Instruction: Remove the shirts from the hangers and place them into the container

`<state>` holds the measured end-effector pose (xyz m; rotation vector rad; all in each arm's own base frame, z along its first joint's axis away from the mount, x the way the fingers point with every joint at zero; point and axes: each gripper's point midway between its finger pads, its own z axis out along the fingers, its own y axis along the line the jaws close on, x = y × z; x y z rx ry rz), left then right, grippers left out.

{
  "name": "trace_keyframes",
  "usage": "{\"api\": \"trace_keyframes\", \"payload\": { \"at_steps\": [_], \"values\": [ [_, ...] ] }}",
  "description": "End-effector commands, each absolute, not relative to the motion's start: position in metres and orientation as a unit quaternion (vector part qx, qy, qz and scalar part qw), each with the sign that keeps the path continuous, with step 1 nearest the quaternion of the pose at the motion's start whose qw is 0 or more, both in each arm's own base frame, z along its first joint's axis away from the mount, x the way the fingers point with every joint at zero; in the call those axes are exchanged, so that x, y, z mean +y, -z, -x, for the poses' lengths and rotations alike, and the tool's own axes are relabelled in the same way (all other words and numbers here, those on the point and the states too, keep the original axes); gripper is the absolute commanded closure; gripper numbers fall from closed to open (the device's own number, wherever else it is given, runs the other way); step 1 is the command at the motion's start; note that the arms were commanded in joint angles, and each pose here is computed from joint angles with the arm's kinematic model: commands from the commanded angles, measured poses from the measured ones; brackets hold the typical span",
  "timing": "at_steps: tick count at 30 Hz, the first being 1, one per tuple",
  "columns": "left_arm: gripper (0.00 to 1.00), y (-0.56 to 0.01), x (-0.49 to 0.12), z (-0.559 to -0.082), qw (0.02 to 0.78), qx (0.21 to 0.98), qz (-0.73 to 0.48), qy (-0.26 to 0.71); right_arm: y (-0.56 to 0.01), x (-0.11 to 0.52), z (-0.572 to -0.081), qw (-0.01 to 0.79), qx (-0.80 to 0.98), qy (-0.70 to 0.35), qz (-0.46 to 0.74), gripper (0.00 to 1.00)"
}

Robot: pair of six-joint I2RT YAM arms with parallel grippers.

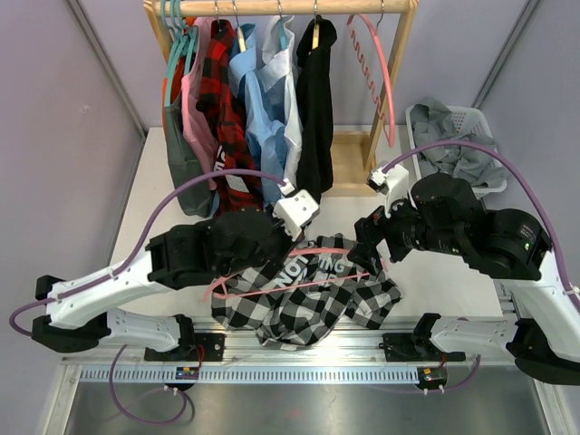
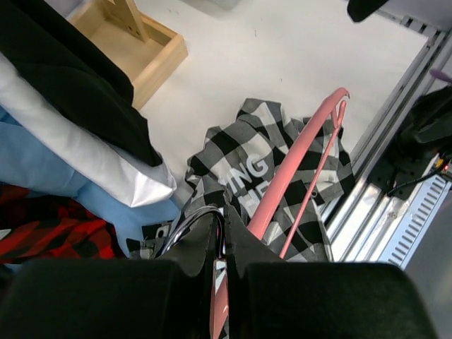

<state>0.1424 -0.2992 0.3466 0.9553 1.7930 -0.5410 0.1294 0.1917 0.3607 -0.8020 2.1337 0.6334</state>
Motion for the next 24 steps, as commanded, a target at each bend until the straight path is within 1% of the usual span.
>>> {"api": "trace_keyframes", "payload": {
  "at_steps": [1,11,18,21,24],
  "values": [
    [1.00,-0.363,-0.305,-0.136,0.499,0.723,-0.410,0.246,-0.362,0.195,-0.124,0.370,0.823,-0.256,0.347,0.02],
    [1.00,-0.425,-0.287,-0.111,0.528,0.665,-0.412,0.330,-0.336,0.202,-0.107,0.330,0.822,-0.287,0.366,0.03],
    [1.00,-0.449,-0.284,-0.077,0.505,0.622,-0.439,0.407,-0.331,0.204,-0.103,0.324,0.815,-0.293,0.380,0.03],
    [1.00,-0.453,-0.280,-0.080,0.513,0.623,-0.431,0.404,-0.334,0.205,-0.102,0.325,0.812,-0.298,0.382,0.10],
    [1.00,-0.451,-0.279,-0.088,0.521,0.633,-0.422,0.387,-0.335,0.205,-0.100,0.323,0.811,-0.303,0.383,0.28]
  ]
}}
